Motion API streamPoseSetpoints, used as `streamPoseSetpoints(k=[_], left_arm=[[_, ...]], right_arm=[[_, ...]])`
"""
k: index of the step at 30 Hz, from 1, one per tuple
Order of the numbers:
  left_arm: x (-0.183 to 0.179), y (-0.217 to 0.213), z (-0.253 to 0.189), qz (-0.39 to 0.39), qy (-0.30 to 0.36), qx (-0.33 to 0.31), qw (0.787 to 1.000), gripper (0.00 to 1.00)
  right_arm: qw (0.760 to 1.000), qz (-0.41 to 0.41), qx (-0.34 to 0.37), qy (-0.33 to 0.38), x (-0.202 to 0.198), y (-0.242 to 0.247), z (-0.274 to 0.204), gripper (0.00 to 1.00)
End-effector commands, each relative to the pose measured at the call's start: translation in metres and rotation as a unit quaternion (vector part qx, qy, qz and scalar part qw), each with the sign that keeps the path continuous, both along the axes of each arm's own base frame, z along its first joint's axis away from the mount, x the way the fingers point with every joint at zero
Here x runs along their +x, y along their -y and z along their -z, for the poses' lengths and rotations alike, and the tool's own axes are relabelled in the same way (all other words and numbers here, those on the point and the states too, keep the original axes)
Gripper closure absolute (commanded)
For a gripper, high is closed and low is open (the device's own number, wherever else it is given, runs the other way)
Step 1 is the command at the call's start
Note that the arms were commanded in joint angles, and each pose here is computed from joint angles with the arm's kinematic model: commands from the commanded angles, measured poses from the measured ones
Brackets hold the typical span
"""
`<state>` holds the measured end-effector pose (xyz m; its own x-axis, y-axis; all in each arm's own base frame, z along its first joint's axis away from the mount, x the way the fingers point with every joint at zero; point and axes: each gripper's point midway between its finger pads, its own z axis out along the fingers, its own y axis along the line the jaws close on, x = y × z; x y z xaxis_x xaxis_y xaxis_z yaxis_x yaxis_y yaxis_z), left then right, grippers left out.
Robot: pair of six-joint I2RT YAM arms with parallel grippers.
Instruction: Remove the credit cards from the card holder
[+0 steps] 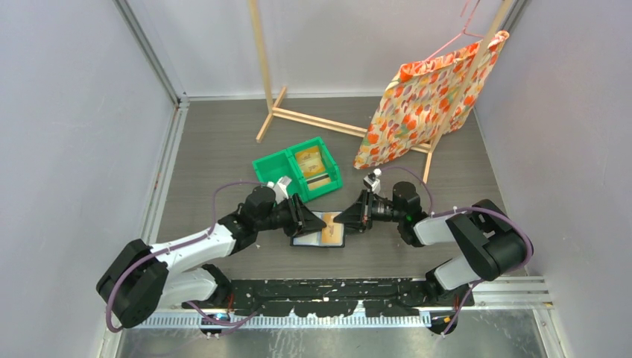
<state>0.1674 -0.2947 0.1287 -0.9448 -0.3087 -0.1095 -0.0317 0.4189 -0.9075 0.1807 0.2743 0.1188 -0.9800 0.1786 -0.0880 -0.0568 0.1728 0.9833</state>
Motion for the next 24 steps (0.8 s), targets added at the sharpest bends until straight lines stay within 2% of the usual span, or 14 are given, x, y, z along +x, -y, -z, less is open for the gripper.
streamPoseSetpoints(k=[1,9,18,24], left_arm=[[0.000,0.001,0.001,0.006,0.007,-0.011,1.000,0.67],[0.001,0.005,-0.003,0.006,0.008,-0.035,0.999,0.82],[0.001,0.018,-0.022,0.037,0.031,-0.090,0.995,0.80],[0.001,0.022,-0.022,0.048,0.031,-0.103,0.993,0.81]], right_arm=[[0.997,-0.014,0.037,0.063,0.005,-0.007,-0.035,0.99],[0.997,-0.012,0.036,0.061,0.006,-0.007,-0.033,0.99],[0.997,-0.017,0.040,0.057,0.006,-0.008,-0.032,0.99],[0.997,-0.016,0.042,0.055,0.006,-0.008,-0.032,0.99]])
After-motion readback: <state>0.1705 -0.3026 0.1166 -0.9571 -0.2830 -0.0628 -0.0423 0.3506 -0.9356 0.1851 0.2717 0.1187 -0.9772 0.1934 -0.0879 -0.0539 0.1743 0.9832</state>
